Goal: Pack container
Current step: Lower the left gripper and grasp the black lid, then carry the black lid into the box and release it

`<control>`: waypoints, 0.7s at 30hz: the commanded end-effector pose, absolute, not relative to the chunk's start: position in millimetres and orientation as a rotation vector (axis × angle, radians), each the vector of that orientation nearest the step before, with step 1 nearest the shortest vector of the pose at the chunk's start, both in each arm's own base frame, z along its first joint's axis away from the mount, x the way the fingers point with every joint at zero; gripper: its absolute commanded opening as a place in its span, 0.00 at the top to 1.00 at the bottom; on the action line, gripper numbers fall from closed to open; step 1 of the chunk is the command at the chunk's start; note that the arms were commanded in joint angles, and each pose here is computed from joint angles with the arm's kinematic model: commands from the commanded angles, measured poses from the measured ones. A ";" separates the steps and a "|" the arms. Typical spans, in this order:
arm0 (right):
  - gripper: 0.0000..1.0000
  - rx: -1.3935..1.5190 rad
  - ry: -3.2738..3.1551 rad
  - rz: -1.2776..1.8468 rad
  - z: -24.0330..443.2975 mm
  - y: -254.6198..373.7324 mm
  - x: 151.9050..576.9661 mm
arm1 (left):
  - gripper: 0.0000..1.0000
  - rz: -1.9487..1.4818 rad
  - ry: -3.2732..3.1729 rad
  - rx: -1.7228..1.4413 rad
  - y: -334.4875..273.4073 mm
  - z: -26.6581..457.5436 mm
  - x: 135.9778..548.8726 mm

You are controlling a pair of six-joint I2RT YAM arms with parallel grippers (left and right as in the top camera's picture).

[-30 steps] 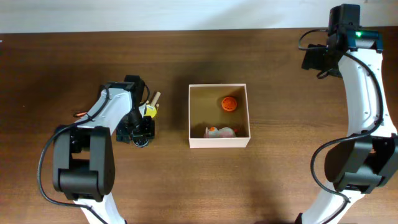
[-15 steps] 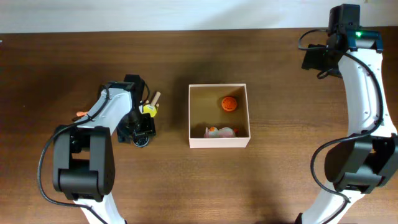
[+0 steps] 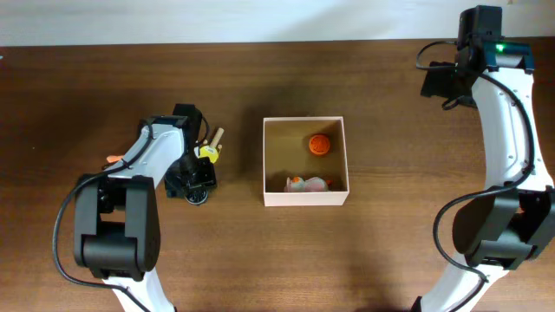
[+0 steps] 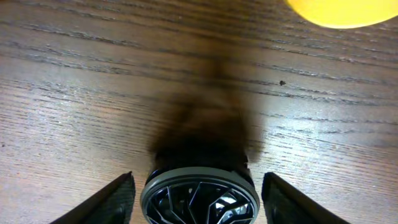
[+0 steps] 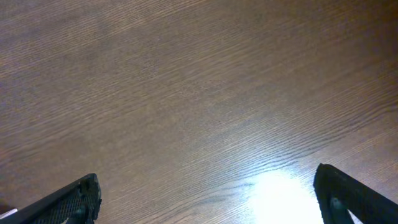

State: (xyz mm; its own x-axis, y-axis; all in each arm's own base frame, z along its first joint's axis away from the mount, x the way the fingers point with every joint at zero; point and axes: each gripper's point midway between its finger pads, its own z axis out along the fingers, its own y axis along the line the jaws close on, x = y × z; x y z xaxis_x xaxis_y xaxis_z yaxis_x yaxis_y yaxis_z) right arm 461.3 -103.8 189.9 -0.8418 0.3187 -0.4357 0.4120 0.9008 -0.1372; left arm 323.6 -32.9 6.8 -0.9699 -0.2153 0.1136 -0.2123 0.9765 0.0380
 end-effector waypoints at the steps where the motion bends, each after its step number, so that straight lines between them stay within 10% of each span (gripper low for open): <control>1: 0.01 0.566 2.655 -0.322 187.2 -107.5 459.5 | 0.36 -0.038 -2.988 0.345 -32.3 2.4 319.9; 21: 0.01 0.566 2.655 -0.322 187.3 -107.6 459.6 | 0.51 0.012 -3.057 0.343 -37.9 30.7 349.3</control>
State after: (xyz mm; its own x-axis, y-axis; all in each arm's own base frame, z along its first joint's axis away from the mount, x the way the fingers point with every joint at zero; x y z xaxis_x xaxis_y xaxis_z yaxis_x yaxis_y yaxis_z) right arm 461.3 -103.8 189.9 -0.8415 0.3194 -0.4358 0.4127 0.9006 -0.1368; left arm 326.7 -35.3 13.5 -0.9695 -0.2161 0.1158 -0.2144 0.9764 0.0265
